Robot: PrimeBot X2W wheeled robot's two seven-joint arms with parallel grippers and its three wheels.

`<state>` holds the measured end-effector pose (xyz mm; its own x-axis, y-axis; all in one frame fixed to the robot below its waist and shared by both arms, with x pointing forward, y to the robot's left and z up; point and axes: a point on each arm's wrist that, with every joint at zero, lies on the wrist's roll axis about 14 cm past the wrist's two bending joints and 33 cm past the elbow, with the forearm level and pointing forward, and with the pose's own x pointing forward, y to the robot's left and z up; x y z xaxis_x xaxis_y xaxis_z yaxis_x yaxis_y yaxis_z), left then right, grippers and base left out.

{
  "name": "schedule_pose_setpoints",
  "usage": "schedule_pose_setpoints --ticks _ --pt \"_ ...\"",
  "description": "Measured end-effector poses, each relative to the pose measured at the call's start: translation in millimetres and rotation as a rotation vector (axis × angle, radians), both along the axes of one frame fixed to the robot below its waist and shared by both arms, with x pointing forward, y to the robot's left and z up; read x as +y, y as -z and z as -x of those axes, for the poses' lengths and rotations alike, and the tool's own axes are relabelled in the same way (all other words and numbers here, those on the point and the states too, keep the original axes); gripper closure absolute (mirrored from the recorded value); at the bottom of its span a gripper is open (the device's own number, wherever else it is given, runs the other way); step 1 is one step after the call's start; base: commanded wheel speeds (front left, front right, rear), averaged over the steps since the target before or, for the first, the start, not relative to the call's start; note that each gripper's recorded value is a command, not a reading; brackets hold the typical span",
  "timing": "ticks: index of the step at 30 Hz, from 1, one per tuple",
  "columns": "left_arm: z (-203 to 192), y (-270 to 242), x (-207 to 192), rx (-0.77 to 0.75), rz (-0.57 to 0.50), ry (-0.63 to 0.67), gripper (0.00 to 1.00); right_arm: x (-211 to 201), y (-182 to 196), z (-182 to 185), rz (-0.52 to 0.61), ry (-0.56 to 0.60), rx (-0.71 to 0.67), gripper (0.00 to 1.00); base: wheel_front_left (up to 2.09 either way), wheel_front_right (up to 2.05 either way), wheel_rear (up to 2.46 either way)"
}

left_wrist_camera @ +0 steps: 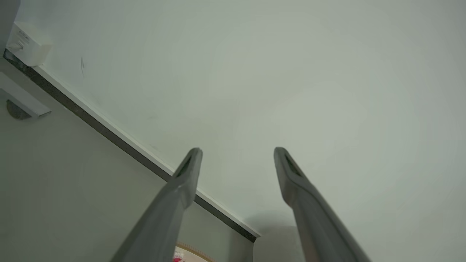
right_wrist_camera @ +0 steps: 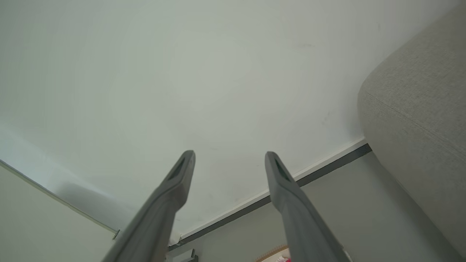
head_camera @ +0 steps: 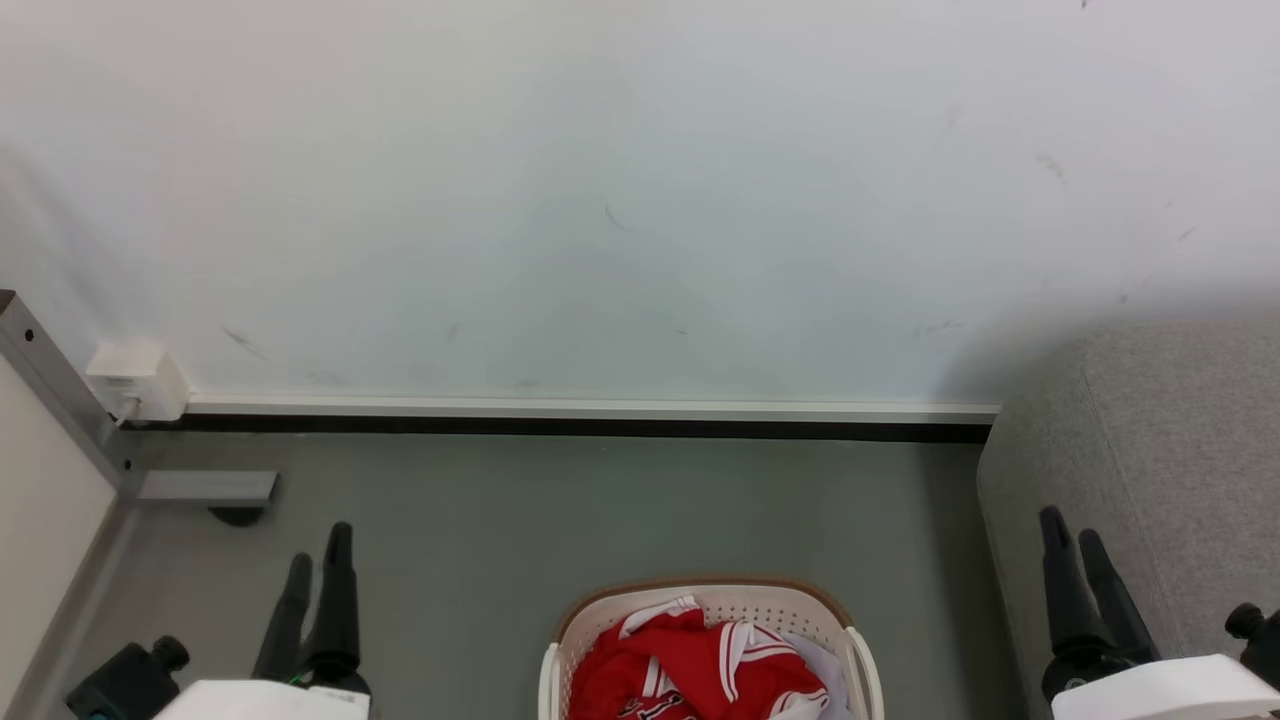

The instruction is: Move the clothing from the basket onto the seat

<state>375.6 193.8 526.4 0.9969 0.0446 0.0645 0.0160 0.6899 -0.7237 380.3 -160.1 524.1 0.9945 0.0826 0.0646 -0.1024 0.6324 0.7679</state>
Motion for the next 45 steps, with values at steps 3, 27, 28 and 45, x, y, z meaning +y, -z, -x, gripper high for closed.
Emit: schedule_pose_setpoints --ticks 3,27,28,45 --pt "0.5 0.0 -2.9 0.002 -0.069 0.004 0.0 6.0 1.9 1.2 0.074 -0.026 -0.003 0.0 0.0 0.0 0.0" --pt "4.2 -13.2 -14.4 -0.054 -0.39 0.004 0.0 20.3 -8.2 5.6 0.37 -0.049 -0.096 0.0 0.0 0.0 0.0" --pt "4.5 -14.3 -14.6 -0.059 -0.401 0.002 0.0 20.5 -9.0 5.7 0.371 -0.046 -0.1 0.0 0.0 0.0 0.0" --pt "8.2 -19.5 -16.8 -0.095 -0.548 -0.007 0.0 27.7 -13.1 9.4 0.507 -0.052 -0.152 0.0 0.0 0.0 0.0"
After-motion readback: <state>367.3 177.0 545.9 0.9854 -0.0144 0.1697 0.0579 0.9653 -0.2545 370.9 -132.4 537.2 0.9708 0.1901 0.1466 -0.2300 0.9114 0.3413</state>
